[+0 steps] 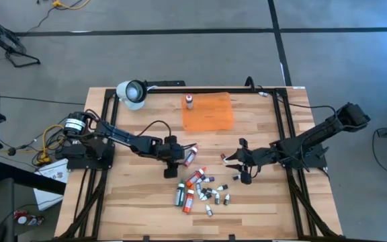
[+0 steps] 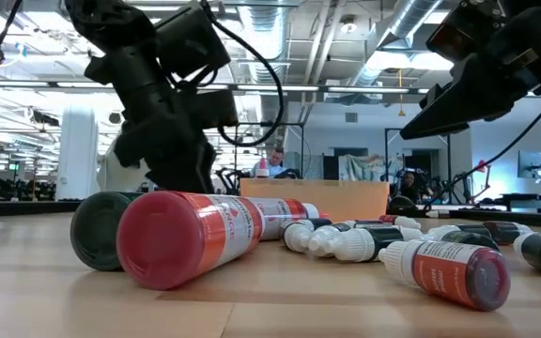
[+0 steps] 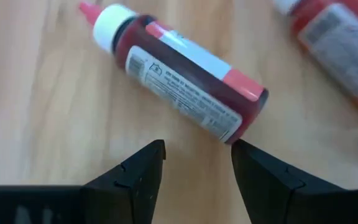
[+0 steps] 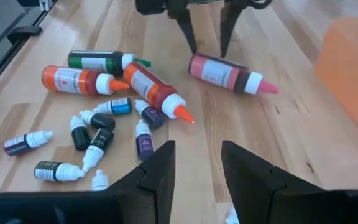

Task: Pick & Place food coloring
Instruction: Put the large pink food coloring bottle into the orange bin

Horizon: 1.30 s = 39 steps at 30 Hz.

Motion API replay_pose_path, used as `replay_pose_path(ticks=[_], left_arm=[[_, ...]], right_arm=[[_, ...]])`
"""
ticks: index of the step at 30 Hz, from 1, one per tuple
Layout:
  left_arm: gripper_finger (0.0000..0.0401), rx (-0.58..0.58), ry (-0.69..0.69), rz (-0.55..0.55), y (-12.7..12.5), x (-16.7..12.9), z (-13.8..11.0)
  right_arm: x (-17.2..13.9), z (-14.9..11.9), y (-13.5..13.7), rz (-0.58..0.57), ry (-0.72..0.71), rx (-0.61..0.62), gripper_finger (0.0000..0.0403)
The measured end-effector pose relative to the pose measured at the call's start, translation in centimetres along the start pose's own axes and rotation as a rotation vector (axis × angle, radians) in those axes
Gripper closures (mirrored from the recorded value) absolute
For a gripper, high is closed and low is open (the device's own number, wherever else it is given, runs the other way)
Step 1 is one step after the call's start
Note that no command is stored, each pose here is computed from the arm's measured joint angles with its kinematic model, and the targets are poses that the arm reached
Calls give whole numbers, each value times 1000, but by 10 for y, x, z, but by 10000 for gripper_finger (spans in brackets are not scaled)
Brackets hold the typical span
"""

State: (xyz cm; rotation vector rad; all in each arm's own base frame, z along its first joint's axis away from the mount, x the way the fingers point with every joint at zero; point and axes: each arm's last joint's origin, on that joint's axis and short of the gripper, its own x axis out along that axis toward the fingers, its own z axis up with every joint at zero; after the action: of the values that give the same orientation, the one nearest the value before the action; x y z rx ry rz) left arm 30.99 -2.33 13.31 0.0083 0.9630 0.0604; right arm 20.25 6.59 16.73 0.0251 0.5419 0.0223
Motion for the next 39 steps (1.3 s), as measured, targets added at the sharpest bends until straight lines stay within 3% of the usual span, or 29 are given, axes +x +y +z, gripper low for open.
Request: replay_pose_path(ticks=[6,12,22,26,32,39], left_arm=[[216,52,-94,-57,0,7,8],[216,89,-116,-183,-7,35,13],[216,157,-142,-193,-10,43,31],[216,171,-102,-161,-10,31,36],[216,182,-32,-82,-15,-6,41],[216,101,56,119,-21,-61,20]], right_arm=[[0,1,0,2,-8,2,281],[0,1,0,7,-11,5,281],[1,0,-5,-21,8,80,281],[4,11,-5,-31,7,67,280],[15,54,0,-87,100,-23,256],[49,96,-10,-198,287,63,207]])
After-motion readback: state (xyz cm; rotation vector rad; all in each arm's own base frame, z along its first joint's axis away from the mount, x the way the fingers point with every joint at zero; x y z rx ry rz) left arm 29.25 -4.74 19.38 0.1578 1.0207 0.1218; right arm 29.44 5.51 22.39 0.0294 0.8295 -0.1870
